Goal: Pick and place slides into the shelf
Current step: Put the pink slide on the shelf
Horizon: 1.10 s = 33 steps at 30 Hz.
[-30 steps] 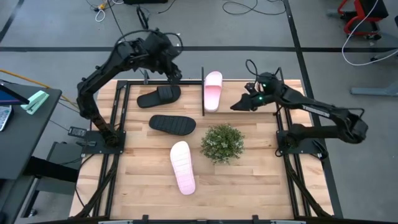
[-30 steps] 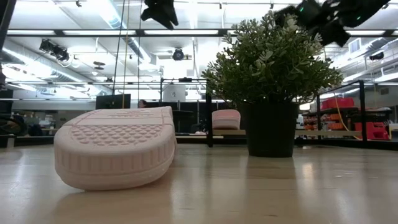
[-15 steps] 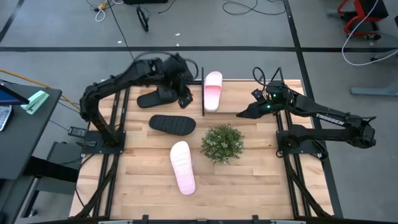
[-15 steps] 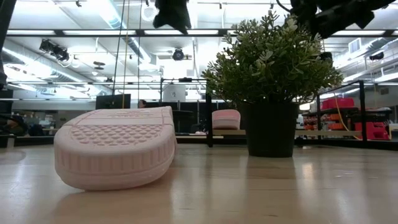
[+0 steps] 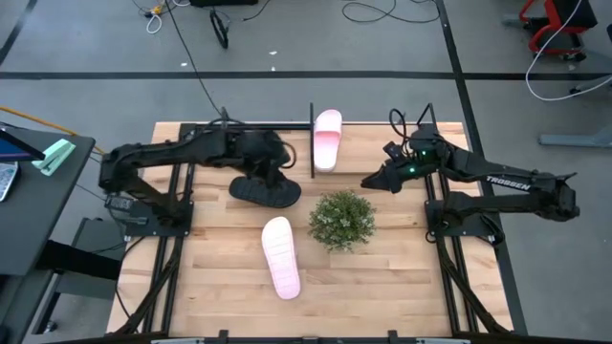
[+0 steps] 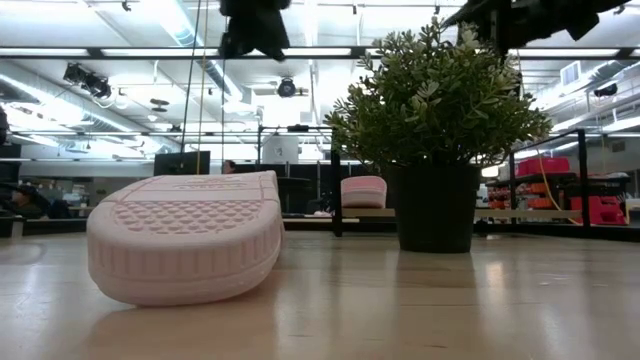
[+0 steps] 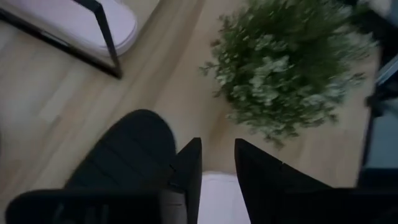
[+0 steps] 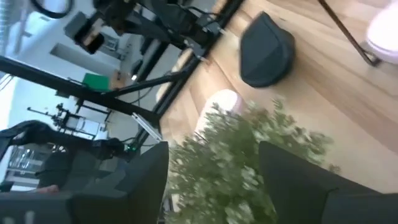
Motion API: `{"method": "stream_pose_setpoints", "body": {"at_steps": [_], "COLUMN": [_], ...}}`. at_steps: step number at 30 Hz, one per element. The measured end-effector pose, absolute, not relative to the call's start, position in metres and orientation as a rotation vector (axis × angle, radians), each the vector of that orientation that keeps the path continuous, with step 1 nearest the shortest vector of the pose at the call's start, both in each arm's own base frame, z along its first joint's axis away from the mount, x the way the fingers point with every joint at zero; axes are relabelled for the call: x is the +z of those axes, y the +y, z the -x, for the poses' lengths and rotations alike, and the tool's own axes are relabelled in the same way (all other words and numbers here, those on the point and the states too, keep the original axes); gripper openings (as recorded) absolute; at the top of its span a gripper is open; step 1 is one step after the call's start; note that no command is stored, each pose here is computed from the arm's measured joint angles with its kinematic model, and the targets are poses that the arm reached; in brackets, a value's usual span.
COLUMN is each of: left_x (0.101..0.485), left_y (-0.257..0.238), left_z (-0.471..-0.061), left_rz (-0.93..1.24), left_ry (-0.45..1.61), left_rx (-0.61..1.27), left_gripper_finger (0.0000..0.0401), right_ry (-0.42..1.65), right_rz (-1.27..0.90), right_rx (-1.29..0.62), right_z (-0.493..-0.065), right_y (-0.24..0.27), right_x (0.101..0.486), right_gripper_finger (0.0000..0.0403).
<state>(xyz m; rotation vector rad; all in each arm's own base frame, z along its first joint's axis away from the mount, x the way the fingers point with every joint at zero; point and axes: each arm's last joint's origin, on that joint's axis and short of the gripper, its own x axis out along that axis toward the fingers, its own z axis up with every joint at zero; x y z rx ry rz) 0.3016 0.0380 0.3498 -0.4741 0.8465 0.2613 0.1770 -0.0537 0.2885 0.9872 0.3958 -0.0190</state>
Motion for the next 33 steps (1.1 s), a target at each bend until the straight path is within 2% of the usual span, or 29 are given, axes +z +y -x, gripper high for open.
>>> {"method": "stream_pose_setpoints", "body": {"at_steps": [7, 11, 21, 27, 33], "left_x": [0.339, 0.323, 0.285, 0.269, 0.258], "left_y": [0.024, 0.023, 0.013, 0.005, 0.002], "left_z": [-0.268, -0.251, -0.227, -0.21, -0.198], "left_rz": [0.565, 0.613, 0.648, 0.651, 0.675], "left_ry": [0.75, 0.739, 0.754, 0.73, 0.714], "left_rx": [0.267, 0.287, 0.176, 0.132, 0.122], "left_gripper_finger": [0.0094, 0.0092, 0.0076, 0.0059, 0.0047], "right_ry": [0.35, 0.344, 0.617, 0.662, 0.78], "right_rz": [-0.926, -0.831, -0.666, -0.686, -0.766], "right_rx": [-0.016, 0.029, 0.036, 0.025, 0.01], "right_z": [-0.185, -0.208, -0.285, -0.316, -0.34], "right_y": [-0.048, -0.045, -0.05, -0.056, -0.048], "right_x": [0.297, 0.321, 0.362, 0.358, 0.325], "right_gripper_finger": [0.0243, 0.0241, 0.0242, 0.0242, 0.0242]}}
